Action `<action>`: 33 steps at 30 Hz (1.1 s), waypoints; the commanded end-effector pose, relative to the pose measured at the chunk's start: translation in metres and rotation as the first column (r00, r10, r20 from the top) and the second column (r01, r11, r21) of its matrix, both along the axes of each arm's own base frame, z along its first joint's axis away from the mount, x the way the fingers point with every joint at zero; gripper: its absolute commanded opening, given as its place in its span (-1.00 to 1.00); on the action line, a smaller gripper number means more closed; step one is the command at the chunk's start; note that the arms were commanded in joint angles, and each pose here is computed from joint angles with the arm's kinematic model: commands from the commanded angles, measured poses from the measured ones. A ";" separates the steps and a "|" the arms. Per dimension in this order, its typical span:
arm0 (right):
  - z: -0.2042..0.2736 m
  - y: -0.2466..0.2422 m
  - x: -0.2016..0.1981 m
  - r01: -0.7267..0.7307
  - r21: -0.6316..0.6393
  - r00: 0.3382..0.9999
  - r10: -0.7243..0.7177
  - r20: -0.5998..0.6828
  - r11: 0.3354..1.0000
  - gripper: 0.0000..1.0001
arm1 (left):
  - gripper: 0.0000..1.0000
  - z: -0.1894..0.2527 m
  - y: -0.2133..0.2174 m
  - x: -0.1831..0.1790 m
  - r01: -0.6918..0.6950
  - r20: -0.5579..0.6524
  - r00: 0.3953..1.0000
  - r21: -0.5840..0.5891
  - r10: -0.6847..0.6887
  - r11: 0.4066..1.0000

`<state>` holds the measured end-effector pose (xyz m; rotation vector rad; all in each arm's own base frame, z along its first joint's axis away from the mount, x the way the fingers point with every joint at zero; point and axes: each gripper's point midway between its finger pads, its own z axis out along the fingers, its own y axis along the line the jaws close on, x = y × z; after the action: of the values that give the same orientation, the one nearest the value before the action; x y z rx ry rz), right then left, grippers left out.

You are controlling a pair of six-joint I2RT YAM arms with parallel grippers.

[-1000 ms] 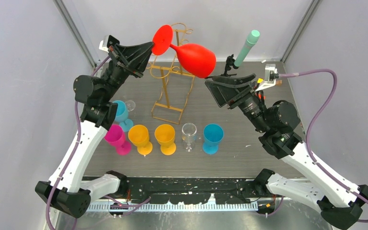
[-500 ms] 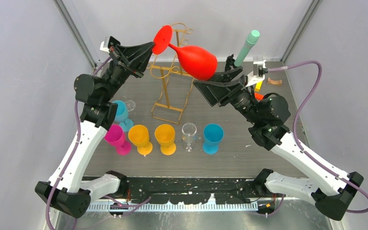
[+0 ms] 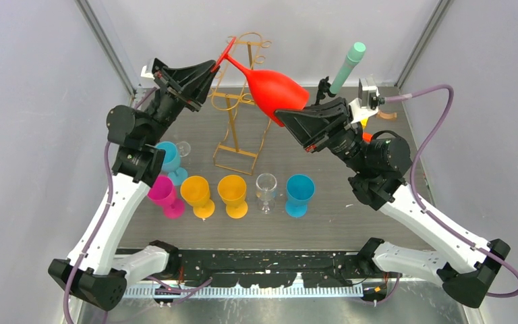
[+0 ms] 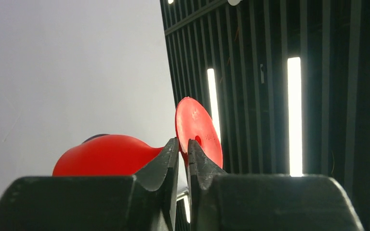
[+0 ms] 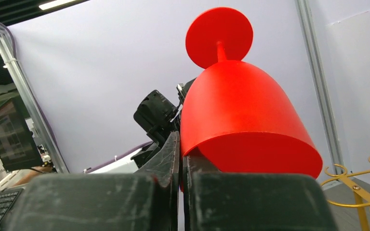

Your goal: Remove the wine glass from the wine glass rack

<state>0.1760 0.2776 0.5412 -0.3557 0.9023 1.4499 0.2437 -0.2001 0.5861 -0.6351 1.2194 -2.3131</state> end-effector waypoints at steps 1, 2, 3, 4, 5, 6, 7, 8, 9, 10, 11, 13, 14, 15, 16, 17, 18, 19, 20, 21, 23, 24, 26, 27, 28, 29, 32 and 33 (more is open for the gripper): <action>0.024 -0.010 0.001 0.039 0.045 0.999 -0.040 0.009 0.998 -0.99 | -0.62 0.003 0.001 -0.005 -0.017 0.038 0.999 0.007 0.016 1.000; 0.022 -0.011 0.005 0.061 0.037 0.998 -0.061 -0.008 0.997 -0.99 | -0.45 0.003 0.002 -0.005 -0.026 0.043 0.999 0.008 0.026 1.000; 0.021 -0.012 0.007 0.073 0.034 0.997 -0.073 -0.015 0.997 -0.99 | -0.28 0.003 0.003 -0.005 -0.040 0.052 0.998 0.011 0.039 0.999; 0.018 -0.014 0.011 0.100 0.022 0.995 -0.100 -0.029 0.995 -0.99 | -0.09 0.003 0.004 -0.006 -0.060 0.064 0.996 0.018 0.058 0.998; 0.017 -0.015 0.012 0.114 0.016 0.993 -0.113 -0.036 0.993 -0.99 | 0.24 0.003 0.005 -0.007 -0.084 0.079 0.994 0.037 0.081 0.996; 0.014 -0.018 0.015 0.139 0.001 0.989 -0.139 -0.049 0.990 -0.99 | 0.45 0.002 0.005 -0.008 -0.105 0.094 0.991 0.067 0.099 0.992; 0.014 -0.020 0.016 0.155 -0.007 0.986 -0.155 -0.054 0.988 -0.99 | 0.64 0.002 0.004 -0.010 -0.129 0.114 0.987 0.105 0.117 0.986; 0.012 -0.025 0.019 0.187 -0.024 0.980 -0.188 -0.064 0.982 -0.99 | 0.79 -0.001 0.002 -0.010 -0.153 0.131 0.982 0.150 0.134 0.977; 0.012 -0.030 0.018 0.202 -0.028 0.977 -0.204 -0.068 0.979 -0.99 | 0.89 -0.003 0.001 -0.011 -0.174 0.152 0.978 0.193 0.146 0.966; 0.006 -0.032 0.023 0.234 -0.061 0.967 -0.239 -0.088 0.970 -0.99 | 0.97 -0.006 0.000 -0.011 -0.194 0.177 0.972 0.234 0.154 0.953; 0.007 -0.039 0.021 0.252 -0.066 0.962 -0.258 -0.090 0.965 -0.99 | 0.99 -0.012 -0.003 -0.011 -0.207 0.198 0.968 0.275 0.156 0.939; -0.001 -0.049 0.023 0.305 -0.117 0.942 -0.318 -0.111 0.945 -0.99 | 0.99 -0.026 -0.007 -0.010 -0.242 0.255 0.954 0.359 0.155 0.901; -0.013 -0.056 0.032 0.358 -0.171 0.913 -0.383 -0.143 0.918 -0.99 | 0.99 -0.034 -0.009 -0.009 -0.252 0.271 0.951 0.396 0.149 0.883; -0.026 -0.066 0.037 0.402 -0.229 0.880 -0.443 -0.169 0.887 -0.99 | 0.99 -0.042 -0.011 -0.007 -0.268 0.290 0.945 0.435 0.148 0.860; -0.027 -0.072 0.037 0.420 -0.254 0.866 -0.468 -0.175 0.871 -0.99 | 0.99 -0.052 -0.011 -0.005 -0.280 0.298 0.943 0.479 0.146 0.832; -0.046 -0.080 0.041 0.444 -0.339 0.833 -0.521 -0.186 0.830 -0.99 | 0.99 -0.060 -0.010 -0.003 -0.301 0.307 0.939 0.513 0.155 0.804; -0.047 -0.086 0.040 0.454 -0.366 0.821 -0.541 -0.182 0.812 -0.99 | 0.99 -0.068 -0.008 0.000 -0.330 0.326 0.930 0.541 0.168 0.774; -0.058 -0.094 0.042 0.468 -0.437 0.792 -0.584 -0.178 0.768 -0.99 | 0.99 -0.072 -0.005 0.001 -0.358 0.345 0.921 0.562 0.182 0.746; -0.066 -0.098 0.043 0.471 -0.477 0.775 -0.606 -0.178 0.742 -1.00 | 0.99 -0.076 -0.002 0.002 -0.392 0.370 0.908 0.585 0.197 0.710; -0.077 -0.108 0.044 0.478 -0.542 0.737 -0.651 -0.180 0.691 -0.99 | 0.99 -0.078 0.003 0.003 -0.423 0.393 0.896 0.610 0.208 0.670; -0.098 -0.125 0.044 0.473 -0.637 0.669 -0.718 -0.189 0.609 -0.99 | 0.99 -0.083 0.012 0.002 -0.490 0.461 0.863 0.661 0.208 0.568; -0.105 -0.133 0.047 0.478 -0.667 0.627 -0.754 -0.196 0.571 -0.99 | 0.99 -0.088 0.017 0.001 -0.515 0.483 0.851 0.689 0.206 0.510; -0.135 -0.152 0.041 0.421 -0.777 0.557 -0.810 -0.186 0.468 -0.99 | 0.99 -0.098 0.032 0.001 -0.552 0.511 0.832 0.733 0.214 0.397; -0.137 -0.158 0.039 0.416 -0.793 0.539 -0.823 -0.179 0.445 -0.99 | 0.99 -0.108 0.040 0.000 -0.553 0.508 0.833 0.762 0.219 0.336; -0.146 -0.165 0.041 0.409 -0.824 0.503 -0.850 -0.156 0.393 -0.99 | 0.99 -0.115 0.047 0.000 -0.562 0.517 0.827 0.778 0.222 0.281; -0.160 -0.174 0.037 0.374 -0.866 0.479 -0.869 -0.125 0.331 -0.99 | 0.99 -0.121 0.054 -0.001 -0.566 0.523 0.822 0.791 0.225 0.233; -0.197 -0.197 0.038 0.288 -0.951 0.392 -0.920 0.008 0.115 -1.00 | 0.99 -0.140 0.072 -0.004 -0.558 0.527 0.820 0.822 0.225 0.109; -0.208 -0.197 0.040 0.253 -0.965 0.387 -0.922 0.034 0.071 -1.00 | 0.99 -0.146 0.077 -0.005 -0.549 0.523 0.823 0.832 0.221 0.074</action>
<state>0.2200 0.1214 0.3946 -0.0464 1.8654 0.3451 0.2436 -0.1564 0.4714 -0.1387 1.6579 -0.9911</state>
